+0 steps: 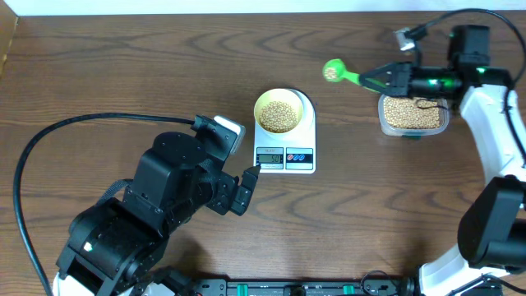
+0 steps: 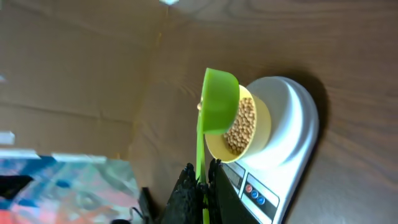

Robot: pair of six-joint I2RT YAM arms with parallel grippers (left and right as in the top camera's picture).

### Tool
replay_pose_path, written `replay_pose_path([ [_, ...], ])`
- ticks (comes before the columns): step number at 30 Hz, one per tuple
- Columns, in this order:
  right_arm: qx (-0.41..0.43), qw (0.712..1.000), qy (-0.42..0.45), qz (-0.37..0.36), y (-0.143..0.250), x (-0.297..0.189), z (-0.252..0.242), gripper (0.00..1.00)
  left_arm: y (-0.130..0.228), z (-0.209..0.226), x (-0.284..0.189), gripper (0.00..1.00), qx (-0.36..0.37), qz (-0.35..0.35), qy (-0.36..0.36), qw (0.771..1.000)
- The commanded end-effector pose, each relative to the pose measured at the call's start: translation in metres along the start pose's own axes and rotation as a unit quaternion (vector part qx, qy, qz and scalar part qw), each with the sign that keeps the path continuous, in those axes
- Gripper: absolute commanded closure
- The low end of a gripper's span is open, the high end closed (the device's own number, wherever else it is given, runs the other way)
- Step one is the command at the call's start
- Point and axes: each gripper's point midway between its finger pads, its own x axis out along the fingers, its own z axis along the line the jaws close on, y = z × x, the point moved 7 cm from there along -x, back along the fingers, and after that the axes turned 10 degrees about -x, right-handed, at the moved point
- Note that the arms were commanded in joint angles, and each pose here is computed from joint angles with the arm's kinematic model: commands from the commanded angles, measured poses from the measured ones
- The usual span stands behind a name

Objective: Scoop item into bowl and weigh 50g on scale
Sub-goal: 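Move the scoop back over the soybean tub, then lower the scoop into the tub and release it with the right gripper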

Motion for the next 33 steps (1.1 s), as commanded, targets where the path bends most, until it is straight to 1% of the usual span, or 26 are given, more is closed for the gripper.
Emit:
replay_pose_path([
  [1,0.011,0.999,-0.008,-0.030,-0.007,-0.029,-0.002,0.99,-0.003,0.000,-0.003,0.02,-0.001,-0.007,-0.001,1.000],
  [7,0.071,0.994,0.065,-0.059,0.003,-0.076,-0.032,0.99,-0.003,0.000,-0.003,0.02,-0.001,-0.007,-0.001,1.000],
  [13,0.118,0.975,0.183,-0.054,0.019,-0.108,-0.062,0.99,-0.003,0.000,-0.003,0.02,-0.001,-0.007,-0.001,1.000],
  [22,0.150,0.939,0.308,-0.005,0.036,-0.116,-0.081,0.99,-0.003,0.000,-0.003,0.02,-0.001,-0.007,-0.001,1.000],
  [27,0.143,0.917,0.373,0.004,0.035,-0.120,-0.091,0.99,-0.003,0.000,-0.003,0.02,-0.001,-0.007,-0.001,1.000],
  [32,0.128,0.916,0.381,-0.007,0.029,-0.122,-0.094,0.99,-0.003,0.000,-0.003,0.02,-0.001,-0.007,-0.001,1.000],
  [33,0.124,0.911,0.394,-0.004,0.029,-0.122,-0.095,0.99,-0.003,0.000,-0.003,0.02,-0.001,-0.007,-0.001,1.000],
])
